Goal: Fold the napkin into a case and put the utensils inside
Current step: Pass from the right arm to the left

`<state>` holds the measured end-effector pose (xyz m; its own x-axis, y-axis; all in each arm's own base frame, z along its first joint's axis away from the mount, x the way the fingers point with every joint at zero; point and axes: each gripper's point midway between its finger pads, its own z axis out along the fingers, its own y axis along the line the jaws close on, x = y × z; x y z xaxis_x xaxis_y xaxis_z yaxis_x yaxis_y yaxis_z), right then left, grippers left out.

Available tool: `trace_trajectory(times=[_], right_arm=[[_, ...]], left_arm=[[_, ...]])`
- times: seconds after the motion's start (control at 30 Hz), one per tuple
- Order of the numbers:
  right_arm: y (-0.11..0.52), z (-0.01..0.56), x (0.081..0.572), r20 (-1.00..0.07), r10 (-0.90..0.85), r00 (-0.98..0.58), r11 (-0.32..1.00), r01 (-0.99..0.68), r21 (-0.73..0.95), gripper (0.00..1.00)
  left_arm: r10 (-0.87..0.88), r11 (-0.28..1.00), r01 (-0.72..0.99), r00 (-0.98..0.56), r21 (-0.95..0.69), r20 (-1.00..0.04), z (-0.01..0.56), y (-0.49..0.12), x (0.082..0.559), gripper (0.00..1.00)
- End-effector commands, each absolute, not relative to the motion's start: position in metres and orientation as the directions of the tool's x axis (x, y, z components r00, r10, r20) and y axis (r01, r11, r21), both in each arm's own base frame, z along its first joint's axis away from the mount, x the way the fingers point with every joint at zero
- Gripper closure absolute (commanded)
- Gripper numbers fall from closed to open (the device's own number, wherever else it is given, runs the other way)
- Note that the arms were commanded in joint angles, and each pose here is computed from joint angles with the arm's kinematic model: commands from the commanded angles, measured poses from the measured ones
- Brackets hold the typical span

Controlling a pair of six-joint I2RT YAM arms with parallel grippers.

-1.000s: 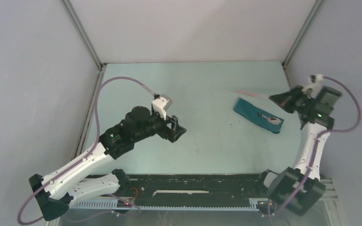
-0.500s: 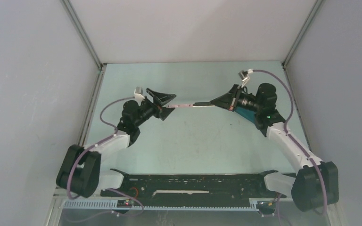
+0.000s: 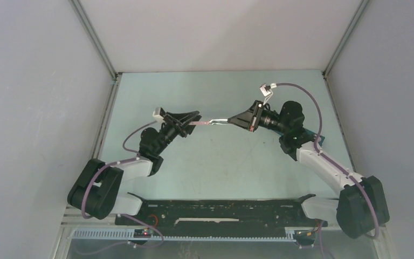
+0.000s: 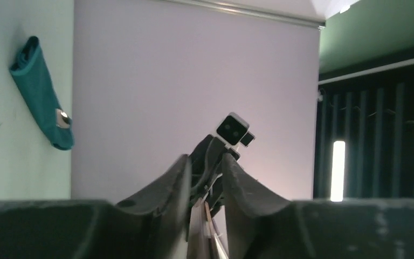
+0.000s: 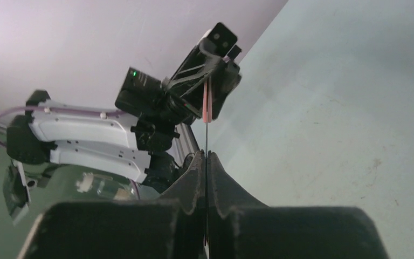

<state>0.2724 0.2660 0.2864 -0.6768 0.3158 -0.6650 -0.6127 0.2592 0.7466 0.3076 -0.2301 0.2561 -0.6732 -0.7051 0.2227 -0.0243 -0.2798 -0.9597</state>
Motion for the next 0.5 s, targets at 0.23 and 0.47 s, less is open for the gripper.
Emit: trace_trajectory(times=[0.23, 0.47], right_arm=[[0.246, 0.222, 0.262, -0.762, -0.078, -0.642, 0.729, -0.558, 0.396, 0.0], [0.308, 0.227, 0.229, -0.794, -0.598, -0.11, 0.433, -0.878, -0.204, 0.01]], left_arm=[[-0.763, 0.034, -0.053, -0.646, -0.998, 0.008, 0.235, -0.227, 0.313, 1.0], [-0.731, 0.199, -0.069, -0.675, -0.978, -0.101, 0.227, -0.228, 0.309, 1.0]])
